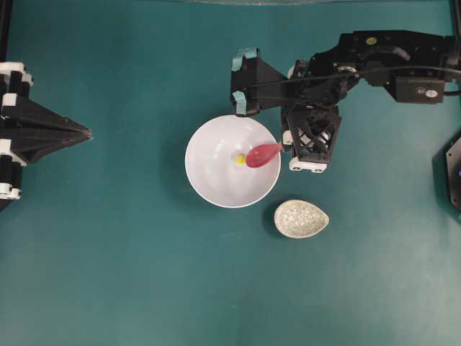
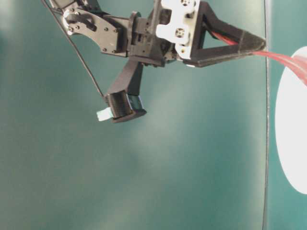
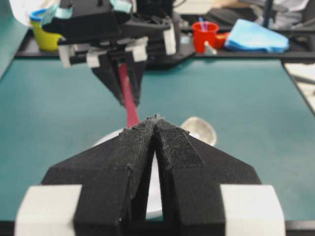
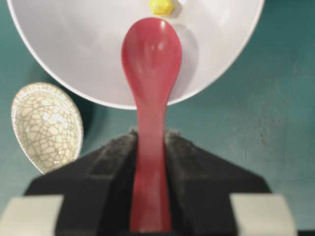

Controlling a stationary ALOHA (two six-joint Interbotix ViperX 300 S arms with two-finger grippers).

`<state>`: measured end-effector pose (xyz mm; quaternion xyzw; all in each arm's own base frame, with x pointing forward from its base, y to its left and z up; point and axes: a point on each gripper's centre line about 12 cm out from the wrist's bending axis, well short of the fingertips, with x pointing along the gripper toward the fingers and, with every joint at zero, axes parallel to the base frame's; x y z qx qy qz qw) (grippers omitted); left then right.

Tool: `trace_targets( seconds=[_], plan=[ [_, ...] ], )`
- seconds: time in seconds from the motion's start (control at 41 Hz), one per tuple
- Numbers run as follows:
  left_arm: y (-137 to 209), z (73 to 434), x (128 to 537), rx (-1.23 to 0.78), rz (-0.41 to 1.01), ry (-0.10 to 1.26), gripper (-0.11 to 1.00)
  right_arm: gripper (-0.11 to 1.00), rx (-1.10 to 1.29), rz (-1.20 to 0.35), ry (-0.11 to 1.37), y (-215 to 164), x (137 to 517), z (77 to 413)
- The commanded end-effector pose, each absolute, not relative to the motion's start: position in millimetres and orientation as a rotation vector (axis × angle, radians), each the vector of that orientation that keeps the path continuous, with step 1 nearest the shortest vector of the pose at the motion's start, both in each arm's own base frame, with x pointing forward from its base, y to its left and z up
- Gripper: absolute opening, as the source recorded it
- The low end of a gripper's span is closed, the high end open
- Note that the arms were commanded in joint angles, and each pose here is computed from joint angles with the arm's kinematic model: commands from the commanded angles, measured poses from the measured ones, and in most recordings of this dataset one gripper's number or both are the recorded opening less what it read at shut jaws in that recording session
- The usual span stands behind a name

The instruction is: Scoop the yellow hexagonal prism block from the bowl with a spoon using the right arm.

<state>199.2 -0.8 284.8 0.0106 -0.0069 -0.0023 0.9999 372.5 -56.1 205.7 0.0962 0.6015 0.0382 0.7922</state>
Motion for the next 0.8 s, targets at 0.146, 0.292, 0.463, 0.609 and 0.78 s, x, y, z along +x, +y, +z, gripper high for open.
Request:
trace_targets(
  seconds=[0.146, 0.292, 0.463, 0.609, 0.78],
  plan=[
    [-1.2, 295.4, 202.3, 0.024, -0.006, -0.041, 0.03, 0.22, 0.203, 0.078, 1.272, -58.2, 378.6, 211.1],
    [-1.2, 295.5, 202.3, 0.026, -0.007, -0.043, 0.03, 0.22, 0.208, 0.079, 1.291, -58.6, 380.5, 202.9],
    [-1.2, 295.9, 202.1, 0.027, -0.007, -0.045, 0.03, 0.22, 0.205, 0.076, 1.287, -58.9, 385.3, 196.1],
    [-1.2, 295.7, 202.3, 0.026, -0.007, -0.045, 0.03, 0.22, 0.194, 0.068, 1.254, -59.3, 394.4, 195.6],
    [-1.2, 295.9, 202.3, 0.027, -0.007, -0.046, 0.03, 0.21, 0.184, 0.061, 1.217, -61.2, 405.6, 196.6]
  ],
)
